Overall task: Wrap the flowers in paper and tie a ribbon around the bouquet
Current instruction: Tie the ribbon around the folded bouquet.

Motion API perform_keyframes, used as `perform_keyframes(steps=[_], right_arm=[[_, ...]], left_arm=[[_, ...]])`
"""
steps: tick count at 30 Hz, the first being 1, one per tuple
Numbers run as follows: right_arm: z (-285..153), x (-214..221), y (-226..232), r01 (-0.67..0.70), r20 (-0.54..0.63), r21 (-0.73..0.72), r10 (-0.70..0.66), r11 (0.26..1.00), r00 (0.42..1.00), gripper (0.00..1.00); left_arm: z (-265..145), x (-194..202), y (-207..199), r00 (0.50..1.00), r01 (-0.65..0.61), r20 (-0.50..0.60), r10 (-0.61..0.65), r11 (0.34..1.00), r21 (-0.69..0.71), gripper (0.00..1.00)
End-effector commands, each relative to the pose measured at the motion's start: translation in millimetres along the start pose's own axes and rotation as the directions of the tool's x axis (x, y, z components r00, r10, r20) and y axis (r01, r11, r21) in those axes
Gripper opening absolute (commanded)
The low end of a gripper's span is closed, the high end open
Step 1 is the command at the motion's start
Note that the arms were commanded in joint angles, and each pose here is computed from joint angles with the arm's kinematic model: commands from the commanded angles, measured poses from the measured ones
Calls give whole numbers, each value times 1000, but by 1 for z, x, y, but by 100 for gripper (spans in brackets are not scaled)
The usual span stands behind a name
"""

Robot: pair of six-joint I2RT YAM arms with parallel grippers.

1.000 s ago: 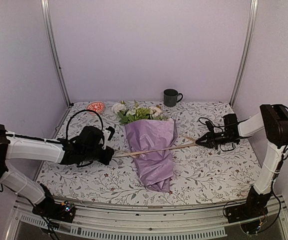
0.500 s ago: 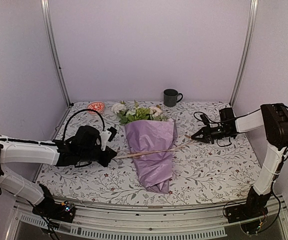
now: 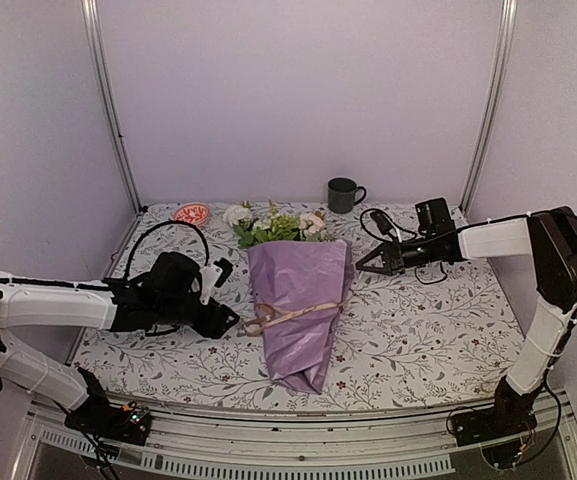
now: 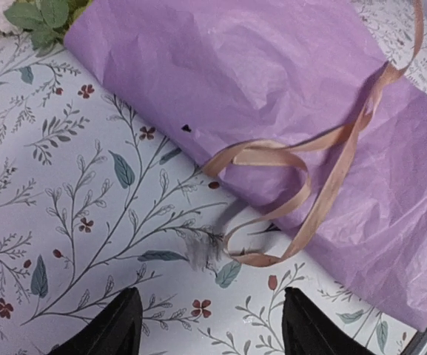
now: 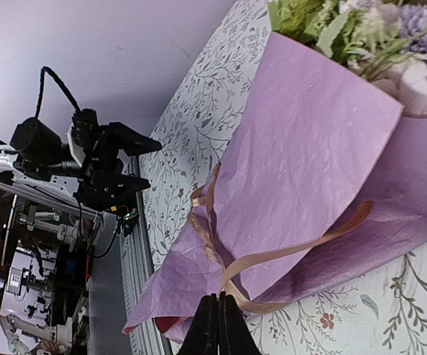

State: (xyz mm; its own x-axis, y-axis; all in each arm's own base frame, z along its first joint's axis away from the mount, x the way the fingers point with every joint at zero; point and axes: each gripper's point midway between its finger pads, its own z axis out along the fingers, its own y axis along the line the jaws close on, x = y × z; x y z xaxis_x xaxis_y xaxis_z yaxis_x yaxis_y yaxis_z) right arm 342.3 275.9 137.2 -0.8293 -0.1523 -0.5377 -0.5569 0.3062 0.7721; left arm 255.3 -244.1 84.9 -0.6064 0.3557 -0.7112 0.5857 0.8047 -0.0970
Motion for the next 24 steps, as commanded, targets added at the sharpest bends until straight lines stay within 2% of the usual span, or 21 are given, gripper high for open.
perform_keyframes(steps=[1,4,6,8,11,14,18,20,24], right_arm=[[11,-5,36,115,-18,-92,-117,989,993,0],[20,-6,49,153,-22,-126,-157,980,987,0],[23,-8,59,177,-14,-152,-181,972,983,0],[26,-9,63,172,-13,-165,-177,971,984,0],[31,-9,65,162,-20,-172,-168,972,986,0],[35,-8,70,162,-27,-185,-170,969,985,0],[32,-12,78,180,-15,-194,-187,964,982,0],[31,-13,78,185,-11,-185,-190,965,982,0],[32,-9,73,167,-22,-179,-173,970,985,0]], left_arm=[[-27,-81,-20,955,-195,229,190,981,-1,62],[-10,-94,-56,903,-377,268,337,919,114,52],[15,-89,-69,884,-443,244,398,880,172,48],[40,-82,-82,872,-484,209,442,839,248,49],[61,-76,-104,852,-522,193,486,774,357,57],[69,-70,-114,846,-530,196,496,743,409,59],[71,-67,-109,851,-524,186,492,761,383,59],[67,-70,-97,868,-496,168,467,805,325,58],[34,-88,-72,926,-366,196,323,897,248,56]])
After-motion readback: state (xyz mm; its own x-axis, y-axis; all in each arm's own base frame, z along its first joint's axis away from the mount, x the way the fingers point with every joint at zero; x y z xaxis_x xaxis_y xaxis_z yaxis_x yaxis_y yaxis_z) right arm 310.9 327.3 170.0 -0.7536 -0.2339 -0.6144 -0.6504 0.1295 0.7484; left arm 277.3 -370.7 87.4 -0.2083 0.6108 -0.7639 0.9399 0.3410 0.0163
